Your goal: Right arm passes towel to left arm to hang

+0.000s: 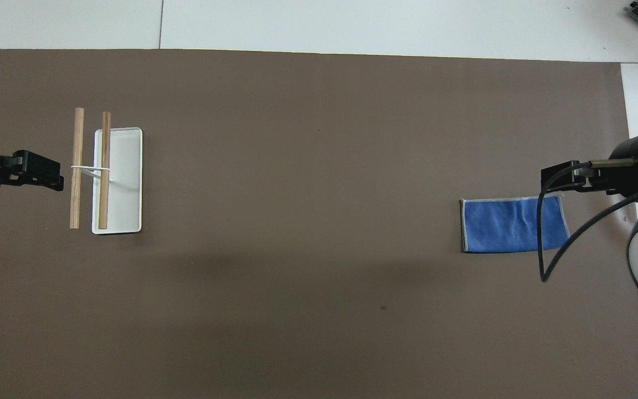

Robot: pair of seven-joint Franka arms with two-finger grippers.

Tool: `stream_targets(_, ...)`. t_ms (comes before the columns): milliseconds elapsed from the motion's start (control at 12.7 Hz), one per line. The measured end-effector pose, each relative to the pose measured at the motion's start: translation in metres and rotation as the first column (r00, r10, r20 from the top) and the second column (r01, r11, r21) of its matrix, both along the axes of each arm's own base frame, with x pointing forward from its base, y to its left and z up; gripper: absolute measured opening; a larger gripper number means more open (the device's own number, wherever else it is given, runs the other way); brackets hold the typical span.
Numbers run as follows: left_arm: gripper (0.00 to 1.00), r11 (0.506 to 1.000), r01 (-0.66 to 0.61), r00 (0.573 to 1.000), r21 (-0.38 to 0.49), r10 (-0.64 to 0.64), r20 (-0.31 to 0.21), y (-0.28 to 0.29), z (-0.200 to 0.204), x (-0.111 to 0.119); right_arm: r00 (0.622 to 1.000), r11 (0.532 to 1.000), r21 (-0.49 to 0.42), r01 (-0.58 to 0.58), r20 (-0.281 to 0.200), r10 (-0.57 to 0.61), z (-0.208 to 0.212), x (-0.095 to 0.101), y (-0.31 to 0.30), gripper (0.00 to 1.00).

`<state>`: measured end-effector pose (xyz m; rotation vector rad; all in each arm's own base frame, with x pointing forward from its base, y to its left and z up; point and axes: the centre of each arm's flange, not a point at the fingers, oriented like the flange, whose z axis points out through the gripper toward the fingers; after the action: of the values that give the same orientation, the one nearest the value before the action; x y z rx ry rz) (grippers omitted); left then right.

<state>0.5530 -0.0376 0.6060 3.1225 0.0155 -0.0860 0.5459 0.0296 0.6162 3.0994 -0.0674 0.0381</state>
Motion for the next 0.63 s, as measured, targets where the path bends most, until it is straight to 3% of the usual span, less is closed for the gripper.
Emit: stream_targets(628,1.0,1.0,0.0,1.0,0.0,0.0,0.0,0.0,0.0,-0.0001,1.0,1.0,0.0,0.004,0.001,-0.004,0.0001,0.0003,-0.0025,1.0)
